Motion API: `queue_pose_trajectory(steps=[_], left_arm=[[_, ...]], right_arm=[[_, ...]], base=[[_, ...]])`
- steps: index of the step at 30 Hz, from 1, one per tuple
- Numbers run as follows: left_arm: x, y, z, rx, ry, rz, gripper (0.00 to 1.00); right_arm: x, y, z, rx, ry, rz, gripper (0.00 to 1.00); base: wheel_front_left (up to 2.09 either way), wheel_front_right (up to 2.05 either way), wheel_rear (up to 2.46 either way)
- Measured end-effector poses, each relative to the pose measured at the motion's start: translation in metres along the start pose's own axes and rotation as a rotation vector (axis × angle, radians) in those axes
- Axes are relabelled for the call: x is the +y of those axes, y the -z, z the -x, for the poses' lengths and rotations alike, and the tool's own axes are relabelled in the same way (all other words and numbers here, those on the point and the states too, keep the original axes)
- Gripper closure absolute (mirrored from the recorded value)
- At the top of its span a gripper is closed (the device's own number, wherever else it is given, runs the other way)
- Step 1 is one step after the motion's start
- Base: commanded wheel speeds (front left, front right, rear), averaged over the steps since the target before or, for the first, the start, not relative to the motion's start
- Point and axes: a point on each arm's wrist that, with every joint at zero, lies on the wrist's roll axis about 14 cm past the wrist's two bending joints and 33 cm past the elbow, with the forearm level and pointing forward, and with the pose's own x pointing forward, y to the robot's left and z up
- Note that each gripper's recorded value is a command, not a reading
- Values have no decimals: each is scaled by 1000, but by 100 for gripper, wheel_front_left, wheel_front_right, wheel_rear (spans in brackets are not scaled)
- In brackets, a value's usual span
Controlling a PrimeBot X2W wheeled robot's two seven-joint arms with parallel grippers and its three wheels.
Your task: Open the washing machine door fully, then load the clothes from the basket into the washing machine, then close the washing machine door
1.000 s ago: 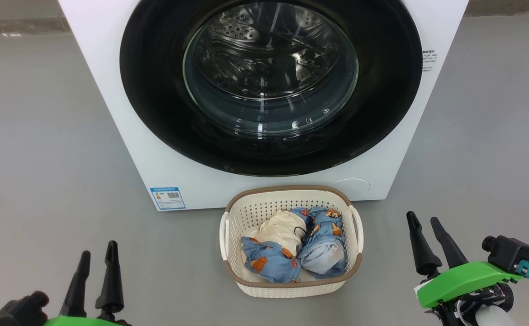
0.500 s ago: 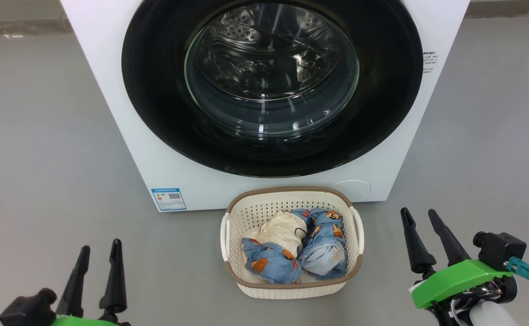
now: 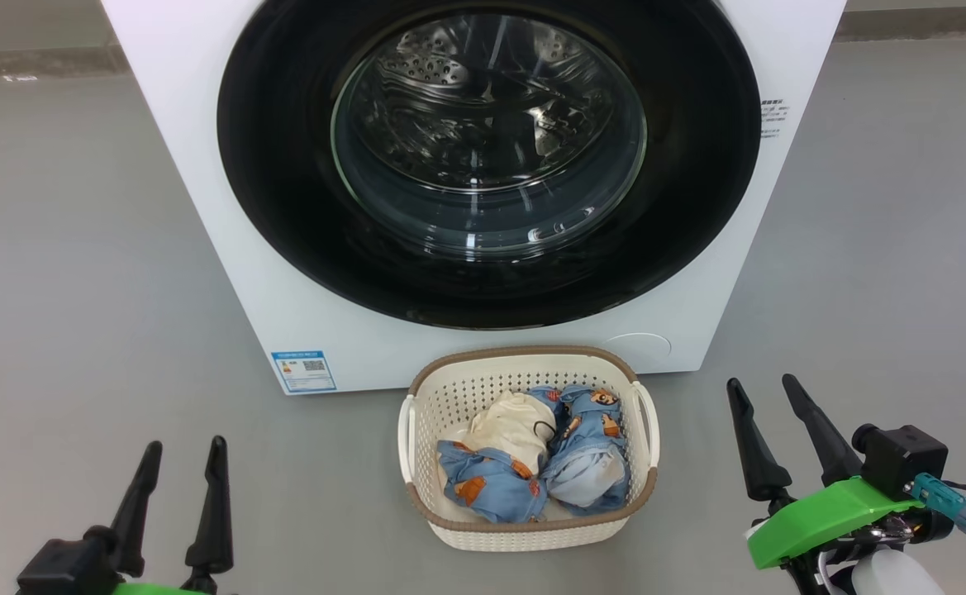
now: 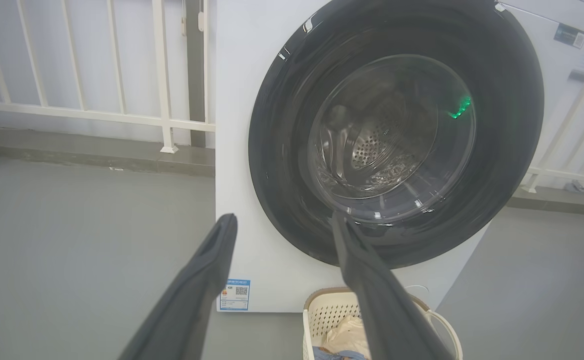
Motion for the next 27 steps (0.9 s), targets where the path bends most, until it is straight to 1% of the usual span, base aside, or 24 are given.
queue_pose_trajectory(steps=[8, 27], left_arm=[[-4, -1, -1, -8, 29, -90, 0], [9, 10, 4, 27, -15, -87, 0]], right_arm=[[3, -3, 1, -19, -19, 78, 0], [-7, -5, 8, -32, 23, 63, 0]], base=[[0, 0, 0], [0, 0, 0]])
